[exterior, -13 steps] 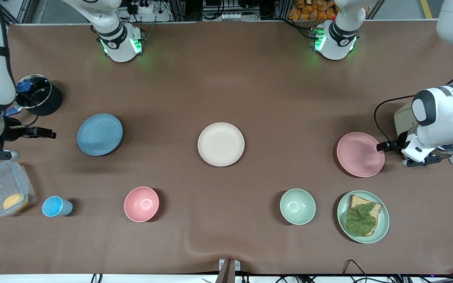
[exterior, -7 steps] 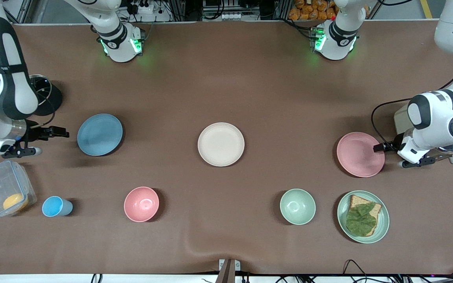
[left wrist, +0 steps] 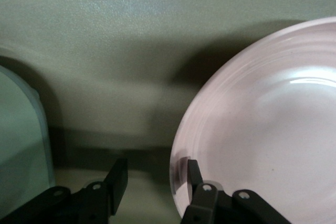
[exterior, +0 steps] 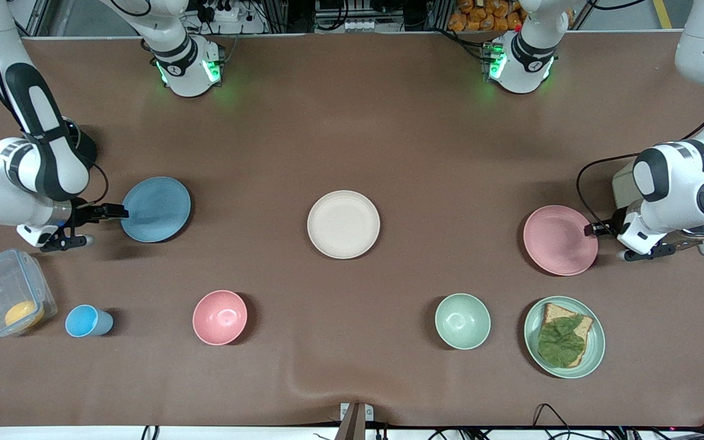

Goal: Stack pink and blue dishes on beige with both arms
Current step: 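Grasp the pink plate with the left gripper while the right gripper grasps the blue plate, then carry the pink plate with the left gripper onto the beige plate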

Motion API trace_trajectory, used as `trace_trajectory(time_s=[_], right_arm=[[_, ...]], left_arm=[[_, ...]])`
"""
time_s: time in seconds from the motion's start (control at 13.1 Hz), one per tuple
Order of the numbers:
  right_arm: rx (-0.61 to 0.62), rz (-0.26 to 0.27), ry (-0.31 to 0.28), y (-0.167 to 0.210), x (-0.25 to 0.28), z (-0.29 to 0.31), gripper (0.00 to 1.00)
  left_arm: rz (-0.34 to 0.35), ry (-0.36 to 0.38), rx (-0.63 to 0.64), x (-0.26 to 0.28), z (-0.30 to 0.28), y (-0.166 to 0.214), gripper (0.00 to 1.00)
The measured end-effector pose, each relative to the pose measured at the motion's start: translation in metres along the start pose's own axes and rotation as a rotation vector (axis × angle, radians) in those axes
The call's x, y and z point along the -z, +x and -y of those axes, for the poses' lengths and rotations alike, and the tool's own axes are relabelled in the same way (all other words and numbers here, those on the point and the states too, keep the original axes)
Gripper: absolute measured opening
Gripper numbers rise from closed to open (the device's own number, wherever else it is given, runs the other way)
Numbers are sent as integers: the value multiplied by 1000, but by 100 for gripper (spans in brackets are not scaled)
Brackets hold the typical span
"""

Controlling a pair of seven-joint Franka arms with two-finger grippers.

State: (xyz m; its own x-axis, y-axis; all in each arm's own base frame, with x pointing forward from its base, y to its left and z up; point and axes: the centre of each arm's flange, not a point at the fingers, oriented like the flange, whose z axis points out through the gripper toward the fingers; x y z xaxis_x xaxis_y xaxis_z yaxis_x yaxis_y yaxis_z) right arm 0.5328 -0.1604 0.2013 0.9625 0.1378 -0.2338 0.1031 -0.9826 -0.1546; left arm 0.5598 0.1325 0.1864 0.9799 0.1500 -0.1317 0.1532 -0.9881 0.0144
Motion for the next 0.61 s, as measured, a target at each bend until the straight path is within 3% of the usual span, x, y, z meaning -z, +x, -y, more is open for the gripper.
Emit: trace_trajectory(time_s=[0.31,0.61], right_arm=[[-11,16,32,2,-17,3,100],[-9,33,50,4,-30,7,99]], left_arm=[[-6,-19,11,2,-5,2,13],[-25,-38,2,12,-17,6,7]])
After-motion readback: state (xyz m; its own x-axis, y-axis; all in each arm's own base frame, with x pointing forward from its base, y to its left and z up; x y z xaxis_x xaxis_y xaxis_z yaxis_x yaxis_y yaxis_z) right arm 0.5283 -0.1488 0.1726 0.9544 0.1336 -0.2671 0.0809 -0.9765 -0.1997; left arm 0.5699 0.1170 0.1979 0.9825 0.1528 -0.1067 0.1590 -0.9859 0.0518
